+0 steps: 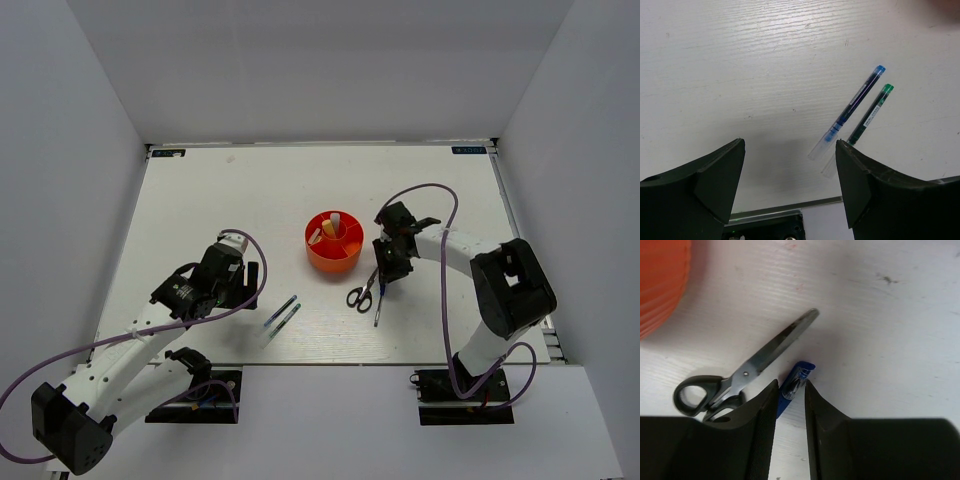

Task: Sort the stationery into containers
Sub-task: Pick up the pen from the center of the board, then place the pen in the storage box.

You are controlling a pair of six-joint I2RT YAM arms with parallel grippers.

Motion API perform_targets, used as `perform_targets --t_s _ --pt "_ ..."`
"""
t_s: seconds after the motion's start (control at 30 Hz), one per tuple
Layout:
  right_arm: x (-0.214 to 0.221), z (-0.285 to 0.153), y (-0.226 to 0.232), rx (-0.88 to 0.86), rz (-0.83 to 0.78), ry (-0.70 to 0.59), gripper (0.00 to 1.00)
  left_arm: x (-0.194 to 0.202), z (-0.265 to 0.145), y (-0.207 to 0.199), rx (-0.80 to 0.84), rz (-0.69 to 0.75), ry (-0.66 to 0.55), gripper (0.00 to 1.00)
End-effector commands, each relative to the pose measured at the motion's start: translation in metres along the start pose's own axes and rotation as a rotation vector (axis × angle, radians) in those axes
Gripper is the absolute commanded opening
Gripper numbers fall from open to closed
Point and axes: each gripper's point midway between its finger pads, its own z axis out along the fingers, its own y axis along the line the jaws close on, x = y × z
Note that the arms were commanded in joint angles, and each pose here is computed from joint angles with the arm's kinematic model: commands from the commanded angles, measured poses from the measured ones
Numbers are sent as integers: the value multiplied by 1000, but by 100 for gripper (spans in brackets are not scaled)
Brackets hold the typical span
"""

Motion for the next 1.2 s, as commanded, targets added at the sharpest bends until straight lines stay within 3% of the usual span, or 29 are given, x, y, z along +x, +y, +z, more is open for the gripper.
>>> perform_targets --t_s 0.0,0.33,0.4,0.47,0.57,0.73,0.9,1.17 --pt "4 5 -31 169 -47 -2 31 -1 1 1 -2 1 -12 83" --pt "19 16 -19 113 -55 75 30 -1 0 1 3 -3 -11 83" --pt "22 20 -20 119 -55 93 25 1 1 1 3 -3 -7 83" --pt "25 20 -21 117 -47 109 12 1 1 1 2 -2 -7 83" --pt "27 20 -18 99 -48 121 0 0 0 0 6 -3 -8 83" --pt "19 7 -4 9 -66 78 0 3 1 -2 18 -2 2 83" --pt "-15 -36 29 -170 -145 -105 0 2 1 -8 60 8 -5 83" --pt "-83 -124 48 -222 -333 -465 0 5 2 -23 140 30 22 83"
